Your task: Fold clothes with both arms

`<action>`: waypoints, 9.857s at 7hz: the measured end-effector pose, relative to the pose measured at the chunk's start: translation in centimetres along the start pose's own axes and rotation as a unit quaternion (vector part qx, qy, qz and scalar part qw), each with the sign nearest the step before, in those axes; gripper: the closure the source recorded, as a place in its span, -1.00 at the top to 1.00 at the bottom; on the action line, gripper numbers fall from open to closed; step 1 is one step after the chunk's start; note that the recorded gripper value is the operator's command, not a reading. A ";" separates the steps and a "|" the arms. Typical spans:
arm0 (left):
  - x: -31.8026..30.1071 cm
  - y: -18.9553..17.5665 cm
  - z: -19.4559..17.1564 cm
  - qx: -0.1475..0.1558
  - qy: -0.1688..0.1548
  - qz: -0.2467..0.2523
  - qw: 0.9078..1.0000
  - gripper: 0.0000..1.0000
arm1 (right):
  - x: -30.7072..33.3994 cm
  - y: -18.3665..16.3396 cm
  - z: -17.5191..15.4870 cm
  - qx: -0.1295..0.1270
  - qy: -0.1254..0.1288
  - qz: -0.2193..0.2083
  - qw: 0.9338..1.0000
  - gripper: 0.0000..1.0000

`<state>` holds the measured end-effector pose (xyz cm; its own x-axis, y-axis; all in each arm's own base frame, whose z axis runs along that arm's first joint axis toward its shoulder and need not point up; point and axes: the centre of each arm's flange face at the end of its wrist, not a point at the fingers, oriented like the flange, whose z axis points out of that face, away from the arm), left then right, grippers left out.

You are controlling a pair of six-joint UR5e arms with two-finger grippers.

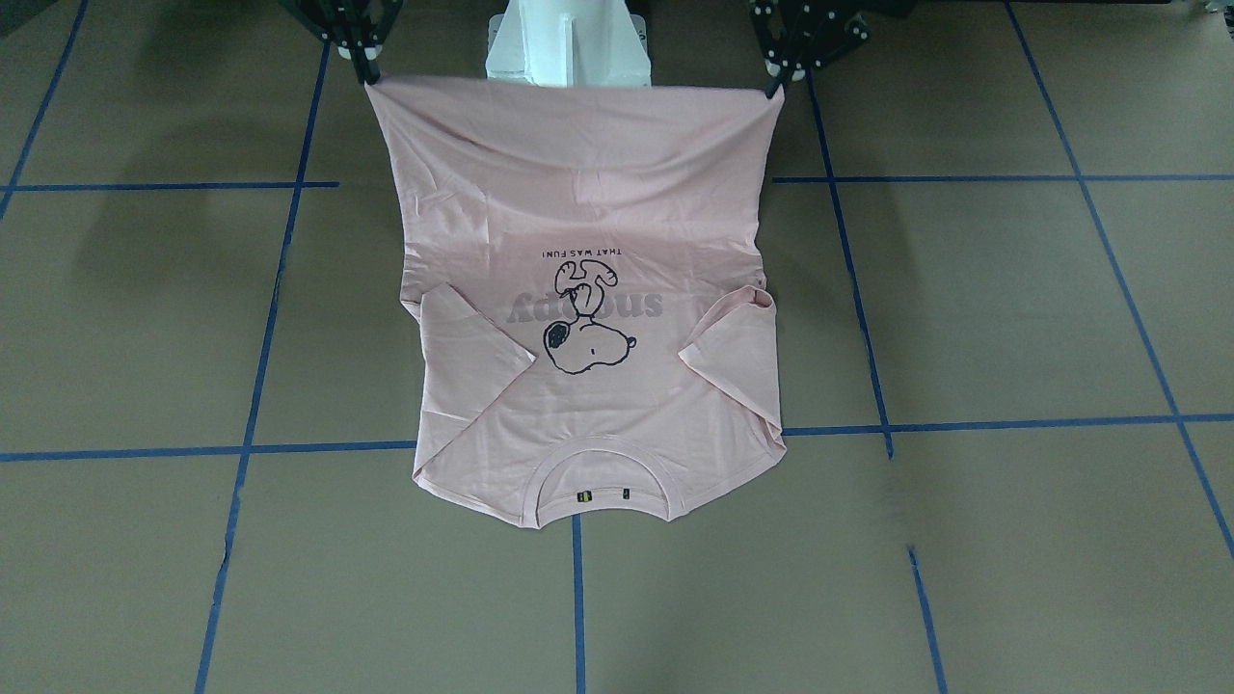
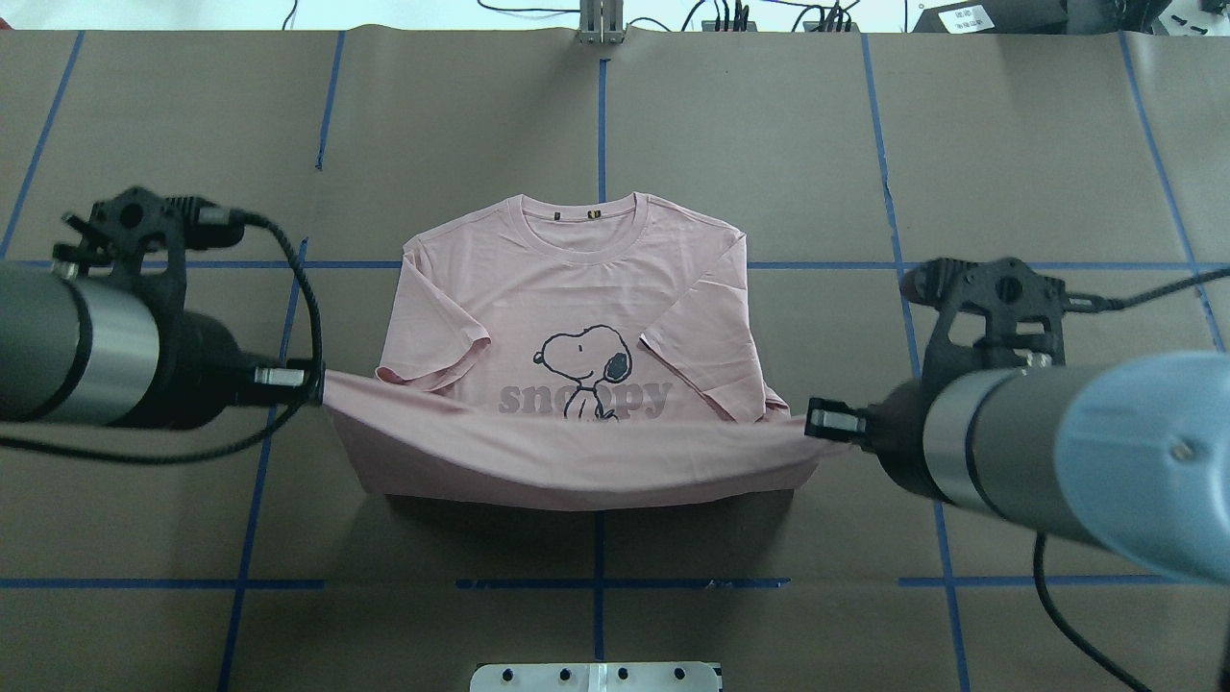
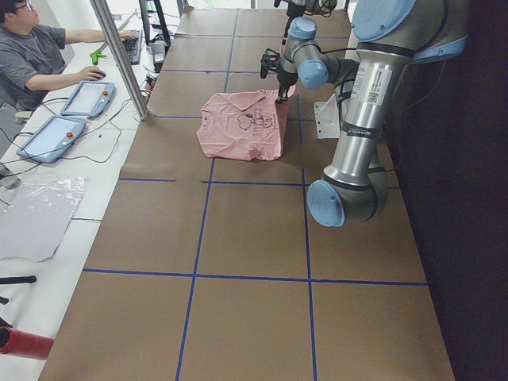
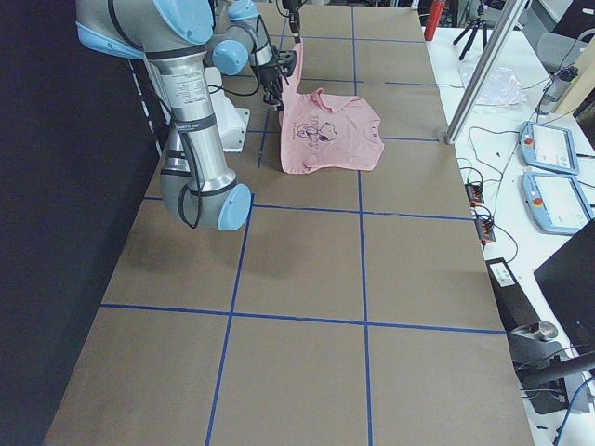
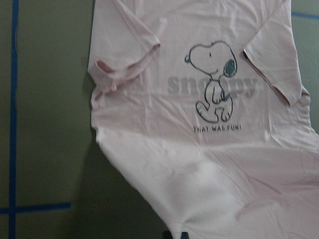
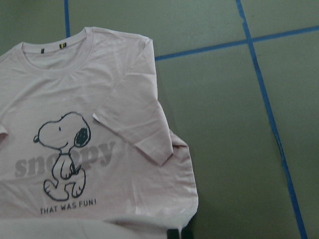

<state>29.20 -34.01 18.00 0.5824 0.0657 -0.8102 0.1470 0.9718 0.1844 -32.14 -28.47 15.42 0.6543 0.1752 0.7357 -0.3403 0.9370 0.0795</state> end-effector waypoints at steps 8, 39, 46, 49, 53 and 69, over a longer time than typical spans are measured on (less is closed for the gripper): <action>-6.7 -20.6 19.4 0.059 -0.081 0.004 0.995 1.00 | -6.4 -20.0 22.2 0.081 0.035 0.022 0.996 1.00; -23.7 -35.1 26.5 0.163 -0.124 0.151 0.967 1.00 | -7.3 -21.3 21.1 0.030 -0.036 -0.042 0.998 0.94; -27.5 -33.4 21.9 0.159 -0.087 0.199 0.963 1.00 | -28.0 -12.8 29.6 0.062 0.030 -0.024 0.997 0.25; -27.6 -33.1 21.8 0.160 -0.086 0.198 0.963 1.00 | -27.6 -11.1 32.1 0.064 0.052 -0.032 0.996 0.12; -27.6 -33.0 21.8 0.159 -0.086 0.197 0.963 1.00 | -27.9 -10.0 32.9 0.067 0.023 -0.033 0.997 0.01; -27.2 -32.9 22.1 0.159 -0.084 0.199 0.963 1.00 | -23.3 -7.1 31.4 0.059 0.007 -0.007 0.998 -1.00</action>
<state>26.16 -72.74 46.28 0.7601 0.3559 -0.5437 0.1065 0.7571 0.6446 -66.24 -48.68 18.84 0.6680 0.1679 0.7249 -0.4079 0.8975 0.1680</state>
